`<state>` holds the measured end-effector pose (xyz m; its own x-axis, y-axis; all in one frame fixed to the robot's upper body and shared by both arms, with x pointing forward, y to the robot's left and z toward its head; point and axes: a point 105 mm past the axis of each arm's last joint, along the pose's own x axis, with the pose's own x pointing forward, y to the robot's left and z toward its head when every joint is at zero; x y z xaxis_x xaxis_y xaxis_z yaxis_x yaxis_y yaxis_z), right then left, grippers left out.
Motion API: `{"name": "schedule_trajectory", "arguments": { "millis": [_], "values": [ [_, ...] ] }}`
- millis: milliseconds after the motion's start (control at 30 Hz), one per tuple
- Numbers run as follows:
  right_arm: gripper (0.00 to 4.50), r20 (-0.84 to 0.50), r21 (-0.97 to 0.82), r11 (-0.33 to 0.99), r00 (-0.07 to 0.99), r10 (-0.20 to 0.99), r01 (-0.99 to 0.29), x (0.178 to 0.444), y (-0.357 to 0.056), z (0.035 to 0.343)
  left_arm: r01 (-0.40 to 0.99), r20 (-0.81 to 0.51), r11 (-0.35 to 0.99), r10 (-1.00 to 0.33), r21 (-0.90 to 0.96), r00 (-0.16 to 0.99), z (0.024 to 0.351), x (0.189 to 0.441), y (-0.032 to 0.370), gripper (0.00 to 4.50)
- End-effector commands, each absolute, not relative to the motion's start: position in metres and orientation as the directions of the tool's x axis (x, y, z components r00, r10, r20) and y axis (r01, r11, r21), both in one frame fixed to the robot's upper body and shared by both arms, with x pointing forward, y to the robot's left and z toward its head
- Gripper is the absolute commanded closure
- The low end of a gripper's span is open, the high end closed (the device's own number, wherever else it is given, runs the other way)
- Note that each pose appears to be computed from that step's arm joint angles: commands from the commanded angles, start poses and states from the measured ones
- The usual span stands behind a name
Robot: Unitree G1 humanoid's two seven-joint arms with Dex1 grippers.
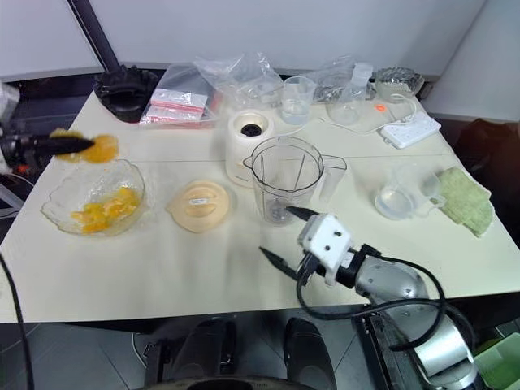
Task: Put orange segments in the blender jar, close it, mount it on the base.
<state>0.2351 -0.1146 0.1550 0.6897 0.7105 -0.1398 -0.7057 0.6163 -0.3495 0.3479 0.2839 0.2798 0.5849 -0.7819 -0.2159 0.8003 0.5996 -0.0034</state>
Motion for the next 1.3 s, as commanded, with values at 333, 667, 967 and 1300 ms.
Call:
{"name": "schedule_trajectory", "arguments": {
  "millis": [333,667,967,1300],
  "values": [
    [0.00,-0.072,-0.421,0.741,0.833,0.548,-0.524,0.234,-0.165,0.185,0.985,-0.133,0.108,-0.983,0.133,0.126,0.335,0.371,0.120,4.48],
    [0.00,0.020,-0.405,0.809,0.881,0.473,-0.426,0.222,-0.167,0.211,0.971,-0.309,-0.038,-0.950,0.238,0.039,0.285,0.388,0.018,4.48],
    [0.00,0.004,-0.387,0.832,0.901,0.433,-0.398,0.216,-0.170,0.202,0.950,-0.469,-0.164,-0.883,0.267,-0.020,0.248,0.382,-0.008,4.48],
    [0.00,-0.005,-0.390,0.832,0.905,0.426,-0.394,0.218,-0.171,0.197,0.926,-0.503,-0.208,-0.864,0.316,-0.022,0.246,0.380,-0.010,0.64]
  ]
}}
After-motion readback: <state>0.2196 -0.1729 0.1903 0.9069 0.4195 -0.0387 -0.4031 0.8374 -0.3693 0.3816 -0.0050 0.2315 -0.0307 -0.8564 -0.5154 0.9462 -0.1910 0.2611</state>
